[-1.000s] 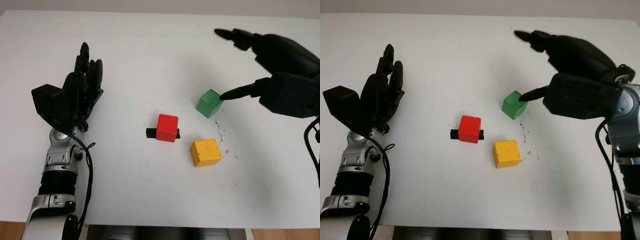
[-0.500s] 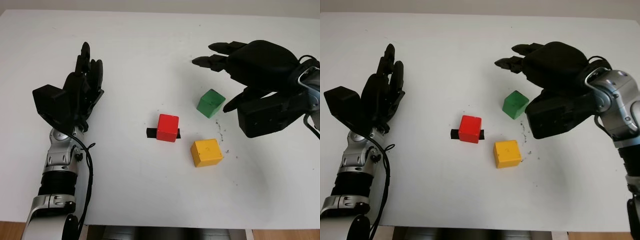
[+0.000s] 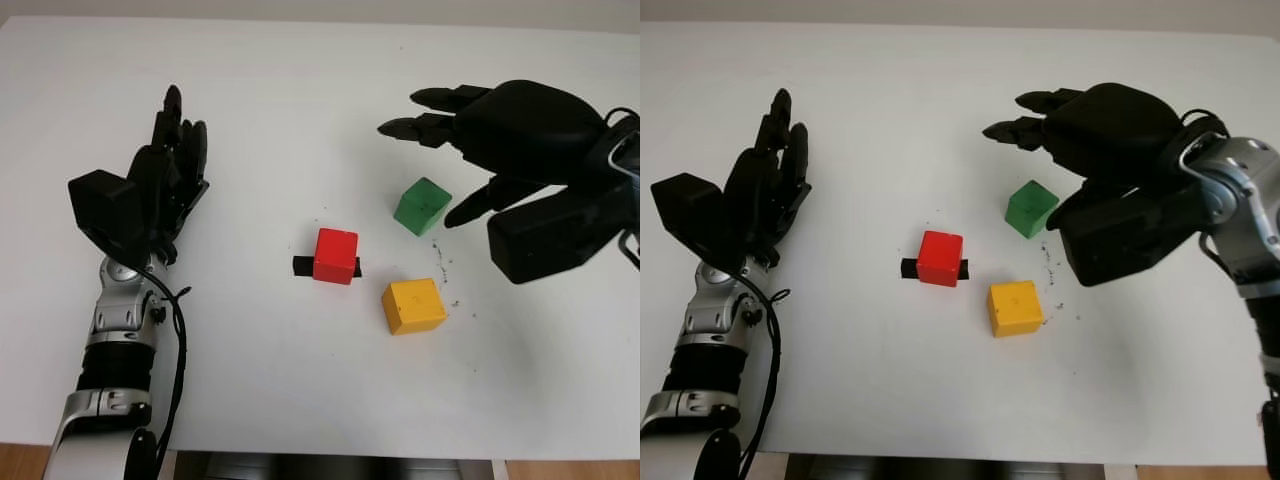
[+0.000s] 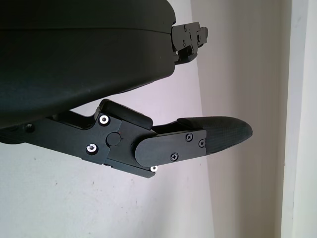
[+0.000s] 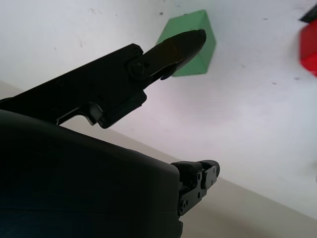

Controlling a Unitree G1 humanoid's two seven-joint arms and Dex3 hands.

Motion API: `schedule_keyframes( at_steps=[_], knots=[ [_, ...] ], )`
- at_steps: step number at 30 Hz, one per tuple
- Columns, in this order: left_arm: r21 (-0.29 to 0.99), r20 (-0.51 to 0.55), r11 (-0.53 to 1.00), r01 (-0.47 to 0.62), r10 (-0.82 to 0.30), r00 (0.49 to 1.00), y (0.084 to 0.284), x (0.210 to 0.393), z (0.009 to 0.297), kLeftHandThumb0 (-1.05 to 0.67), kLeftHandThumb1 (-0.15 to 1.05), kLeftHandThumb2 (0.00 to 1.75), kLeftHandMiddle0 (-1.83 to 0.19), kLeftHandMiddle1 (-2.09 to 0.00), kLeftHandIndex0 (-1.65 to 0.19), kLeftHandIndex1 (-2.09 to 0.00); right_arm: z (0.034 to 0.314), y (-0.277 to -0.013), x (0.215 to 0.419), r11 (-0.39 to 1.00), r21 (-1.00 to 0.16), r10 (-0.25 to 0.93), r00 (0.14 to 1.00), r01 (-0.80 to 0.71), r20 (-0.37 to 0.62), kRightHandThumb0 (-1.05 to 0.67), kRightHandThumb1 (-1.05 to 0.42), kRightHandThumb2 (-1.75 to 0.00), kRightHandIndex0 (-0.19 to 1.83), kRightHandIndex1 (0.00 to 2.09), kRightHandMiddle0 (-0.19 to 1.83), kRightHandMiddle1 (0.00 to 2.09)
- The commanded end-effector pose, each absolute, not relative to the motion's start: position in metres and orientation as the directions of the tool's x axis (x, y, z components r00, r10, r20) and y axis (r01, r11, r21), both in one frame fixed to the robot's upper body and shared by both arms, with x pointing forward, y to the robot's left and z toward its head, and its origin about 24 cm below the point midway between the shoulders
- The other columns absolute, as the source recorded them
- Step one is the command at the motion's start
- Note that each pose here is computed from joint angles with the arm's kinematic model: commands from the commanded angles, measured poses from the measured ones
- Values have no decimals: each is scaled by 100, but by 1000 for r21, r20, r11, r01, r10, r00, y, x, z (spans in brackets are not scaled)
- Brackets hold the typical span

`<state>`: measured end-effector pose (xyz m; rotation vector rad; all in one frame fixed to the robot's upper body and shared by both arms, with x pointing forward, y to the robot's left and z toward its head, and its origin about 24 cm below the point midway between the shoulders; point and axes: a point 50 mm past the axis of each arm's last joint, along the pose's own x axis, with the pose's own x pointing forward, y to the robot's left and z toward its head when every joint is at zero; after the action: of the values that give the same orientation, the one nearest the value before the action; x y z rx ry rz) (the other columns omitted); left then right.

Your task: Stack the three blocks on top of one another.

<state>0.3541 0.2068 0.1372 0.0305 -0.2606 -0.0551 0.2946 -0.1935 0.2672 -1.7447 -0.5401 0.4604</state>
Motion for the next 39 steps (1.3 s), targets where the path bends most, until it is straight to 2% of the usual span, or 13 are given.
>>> schedule_keyframes(
  at_steps=[1,12,20,22,25,27,31,35,39],
  knots=[
    [53,267,997,50,-62,962,207,353,138,-76,105,58,15,-5,14,-6,266,-194,281,-217,-969,604,796,120,-36,-56,-83,-6,12,6,25,10],
    [61,260,997,54,-68,963,205,355,138,-75,105,58,15,-5,16,-5,254,-187,244,-243,-962,695,714,126,-83,-52,-81,-4,14,7,29,9],
    [65,262,997,50,-65,963,205,354,138,-74,105,59,15,-5,15,-5,239,-188,232,-334,-928,752,640,165,-157,-46,-82,-6,12,5,27,7],
    [66,259,997,50,-65,964,205,354,138,-75,105,58,15,-5,16,-5,234,-190,230,-338,-922,771,617,187,-158,-24,-97,-10,12,6,27,7],
    [63,250,997,50,-64,966,204,353,138,-76,105,57,14,-6,15,-5,231,-192,224,-377,-901,785,591,216,-187,-12,-104,-18,10,4,24,5],
    [61,248,997,50,-63,967,204,353,138,-75,105,57,15,-5,15,-5,231,-193,220,-400,-886,790,578,233,-205,-16,-104,-13,9,4,24,5],
    [63,247,997,48,-62,967,203,352,139,-74,105,57,15,-5,16,-5,229,-194,213,-469,-845,789,552,256,-271,-13,-104,-10,10,5,23,5],
    [56,243,997,49,-61,968,202,353,139,-75,105,56,15,-5,16,-5,221,-200,211,-482,-834,799,526,269,-292,-14,-104,-8,12,6,25,5],
    [51,242,998,48,-59,969,201,353,139,-75,105,56,15,-5,16,-5,215,-204,211,-445,-846,827,498,295,-261,-9,-104,-8,16,8,31,9]
  ],
)
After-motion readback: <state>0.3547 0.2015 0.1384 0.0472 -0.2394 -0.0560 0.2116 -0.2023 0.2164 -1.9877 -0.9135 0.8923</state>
